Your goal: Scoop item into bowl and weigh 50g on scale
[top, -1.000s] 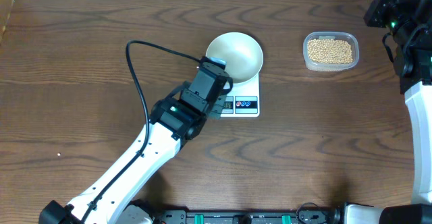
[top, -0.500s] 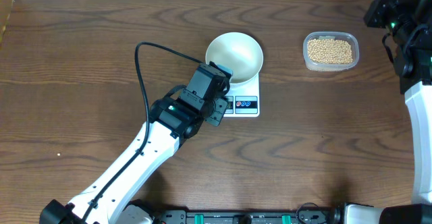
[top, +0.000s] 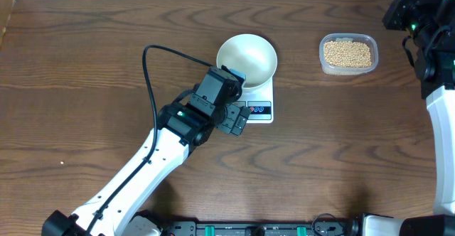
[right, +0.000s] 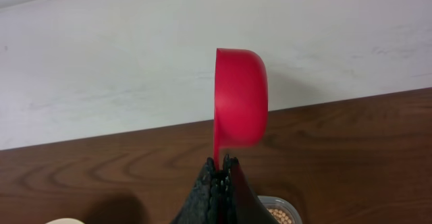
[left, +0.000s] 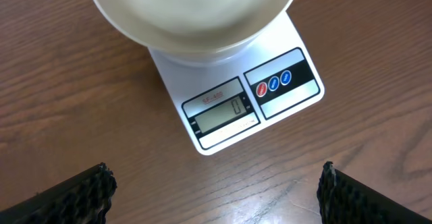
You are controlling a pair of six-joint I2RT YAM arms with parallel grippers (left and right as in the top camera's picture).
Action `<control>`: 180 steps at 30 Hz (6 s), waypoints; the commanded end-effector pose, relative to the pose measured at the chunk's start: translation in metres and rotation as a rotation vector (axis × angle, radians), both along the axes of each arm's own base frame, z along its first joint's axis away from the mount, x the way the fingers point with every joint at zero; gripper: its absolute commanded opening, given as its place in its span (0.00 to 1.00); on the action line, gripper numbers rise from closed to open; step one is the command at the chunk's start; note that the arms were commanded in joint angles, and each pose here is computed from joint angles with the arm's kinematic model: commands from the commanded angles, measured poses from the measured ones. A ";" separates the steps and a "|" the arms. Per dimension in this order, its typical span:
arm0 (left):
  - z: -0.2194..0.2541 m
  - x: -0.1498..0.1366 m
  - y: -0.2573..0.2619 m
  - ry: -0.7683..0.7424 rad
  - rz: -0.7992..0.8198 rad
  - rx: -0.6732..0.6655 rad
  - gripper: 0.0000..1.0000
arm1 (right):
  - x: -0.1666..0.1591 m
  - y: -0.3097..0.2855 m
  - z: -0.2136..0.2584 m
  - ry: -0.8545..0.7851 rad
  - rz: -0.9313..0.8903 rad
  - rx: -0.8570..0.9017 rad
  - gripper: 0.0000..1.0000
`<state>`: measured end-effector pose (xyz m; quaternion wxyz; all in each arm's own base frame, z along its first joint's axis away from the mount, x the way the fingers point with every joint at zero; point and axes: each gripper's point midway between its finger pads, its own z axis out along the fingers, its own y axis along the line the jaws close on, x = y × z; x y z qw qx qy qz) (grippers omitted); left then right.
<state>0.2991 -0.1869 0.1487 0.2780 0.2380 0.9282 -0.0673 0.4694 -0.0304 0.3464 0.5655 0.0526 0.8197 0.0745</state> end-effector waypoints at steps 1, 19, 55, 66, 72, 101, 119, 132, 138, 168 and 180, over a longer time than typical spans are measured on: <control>-0.007 0.002 0.012 0.023 0.025 0.014 0.98 | 0.001 -0.002 0.007 -0.013 0.002 -0.010 0.01; 0.025 0.015 0.030 0.107 -0.089 -0.311 0.98 | 0.001 -0.002 0.007 -0.013 0.002 -0.010 0.01; -0.020 -0.038 0.047 0.325 0.098 -0.055 0.98 | 0.001 -0.001 0.006 -0.010 0.003 -0.006 0.01; -0.054 -0.044 0.042 0.301 0.063 0.017 0.98 | 0.001 -0.001 0.006 -0.010 0.002 -0.006 0.01; -0.076 -0.039 0.040 0.297 0.064 0.016 0.98 | 0.001 -0.001 0.005 -0.006 0.002 -0.005 0.01; 0.005 -0.010 0.003 -0.128 -0.028 -0.076 0.98 | 0.001 -0.001 0.004 -0.003 0.002 -0.006 0.01; -0.026 -0.028 0.007 -0.134 0.164 -0.118 0.98 | 0.002 -0.003 0.003 -0.003 0.001 -0.029 0.01; -0.055 -0.045 0.019 -0.083 0.147 -0.074 0.98 | 0.003 -0.003 0.004 -0.007 0.001 -0.030 0.01; -0.064 -0.052 0.019 -0.054 0.128 -0.071 0.98 | 0.003 -0.003 0.004 -0.006 0.002 -0.030 0.01; -0.053 -0.042 0.011 -0.121 0.082 -0.087 0.98 | 0.003 -0.003 0.004 -0.006 0.001 -0.030 0.01; -0.054 -0.043 0.012 -0.115 0.082 -0.083 0.98 | 0.003 -0.007 0.003 -0.006 -0.014 -0.044 0.01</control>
